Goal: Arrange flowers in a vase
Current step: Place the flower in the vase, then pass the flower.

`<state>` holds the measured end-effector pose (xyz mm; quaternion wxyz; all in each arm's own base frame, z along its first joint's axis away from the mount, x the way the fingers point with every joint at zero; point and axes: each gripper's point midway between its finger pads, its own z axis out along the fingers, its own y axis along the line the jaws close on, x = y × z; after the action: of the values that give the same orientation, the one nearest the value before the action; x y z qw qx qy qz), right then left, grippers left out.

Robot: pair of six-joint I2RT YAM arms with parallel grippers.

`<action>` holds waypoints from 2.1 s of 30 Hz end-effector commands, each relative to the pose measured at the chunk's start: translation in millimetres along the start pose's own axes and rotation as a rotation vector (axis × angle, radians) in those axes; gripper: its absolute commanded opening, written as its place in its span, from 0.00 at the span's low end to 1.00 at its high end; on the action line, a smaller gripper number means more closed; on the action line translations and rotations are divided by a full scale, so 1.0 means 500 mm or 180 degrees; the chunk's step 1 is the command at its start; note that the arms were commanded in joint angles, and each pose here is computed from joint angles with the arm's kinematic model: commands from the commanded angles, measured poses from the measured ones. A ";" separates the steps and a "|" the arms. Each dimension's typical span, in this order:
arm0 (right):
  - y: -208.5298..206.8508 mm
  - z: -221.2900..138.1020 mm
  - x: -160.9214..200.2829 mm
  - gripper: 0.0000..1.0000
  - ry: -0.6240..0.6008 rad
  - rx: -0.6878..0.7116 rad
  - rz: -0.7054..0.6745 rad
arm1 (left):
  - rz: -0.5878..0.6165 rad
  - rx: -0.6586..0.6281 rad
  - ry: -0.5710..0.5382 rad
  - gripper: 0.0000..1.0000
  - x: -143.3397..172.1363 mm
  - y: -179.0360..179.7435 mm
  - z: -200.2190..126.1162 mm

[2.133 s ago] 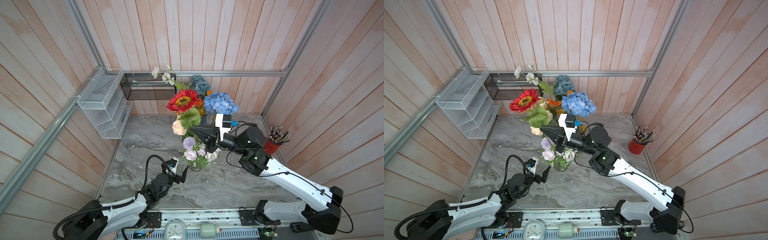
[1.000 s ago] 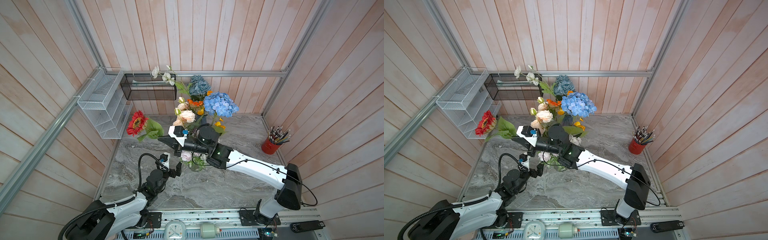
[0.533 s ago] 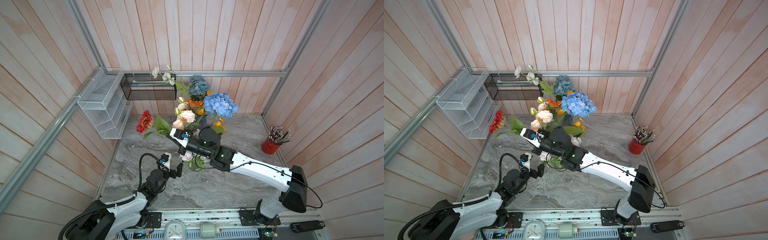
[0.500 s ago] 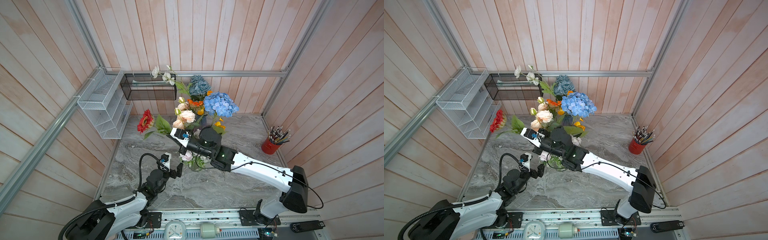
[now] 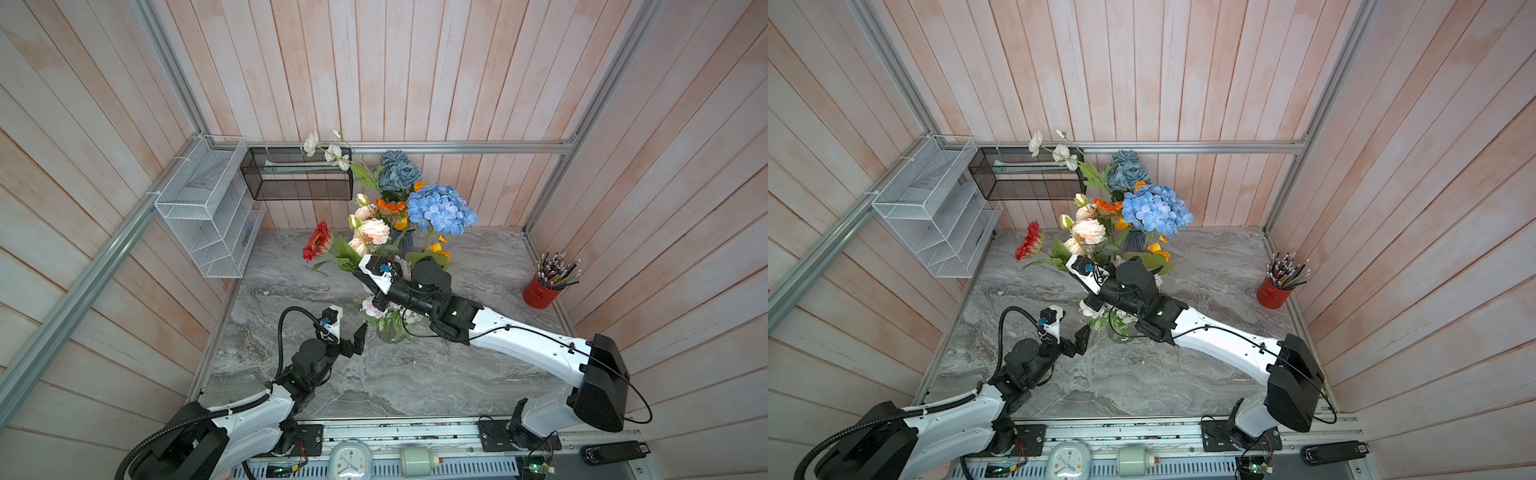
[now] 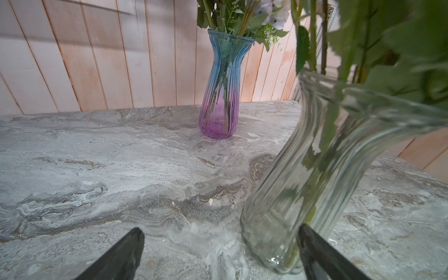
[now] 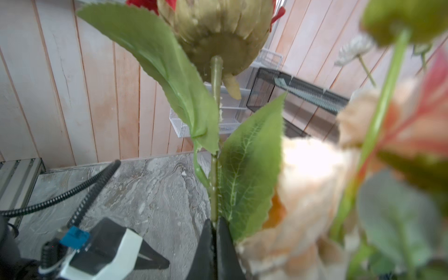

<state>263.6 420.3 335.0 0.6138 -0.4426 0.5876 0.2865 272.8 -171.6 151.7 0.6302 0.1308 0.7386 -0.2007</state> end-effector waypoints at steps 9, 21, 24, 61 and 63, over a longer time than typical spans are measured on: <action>-0.013 -0.024 0.028 0.00 0.0033 0.0040 0.0367 | -0.0025 0.0241 -0.0580 1.00 -0.150 -0.032 -0.044; 0.004 -0.036 0.011 0.00 -0.0034 -0.0079 0.0402 | 0.0013 0.0726 -0.1388 1.00 -0.383 -0.097 -0.127; 0.016 -0.036 0.013 0.00 -0.0020 -0.0121 0.0367 | 0.0028 0.0626 -0.1556 1.00 -0.415 -0.089 -0.134; 0.045 -0.032 0.027 0.00 -0.0036 -0.0136 0.0211 | -0.0317 0.0458 -0.1507 0.33 -0.434 -0.075 -0.057; 0.043 -0.031 0.030 0.00 -0.0022 -0.0104 0.0199 | -0.0359 0.0501 -0.1479 0.32 -0.434 -0.079 -0.054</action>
<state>243.6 413.7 327.5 0.6061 -0.4291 0.5876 0.3214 269.1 -182.4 367.4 0.7591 0.0975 0.5672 -0.3042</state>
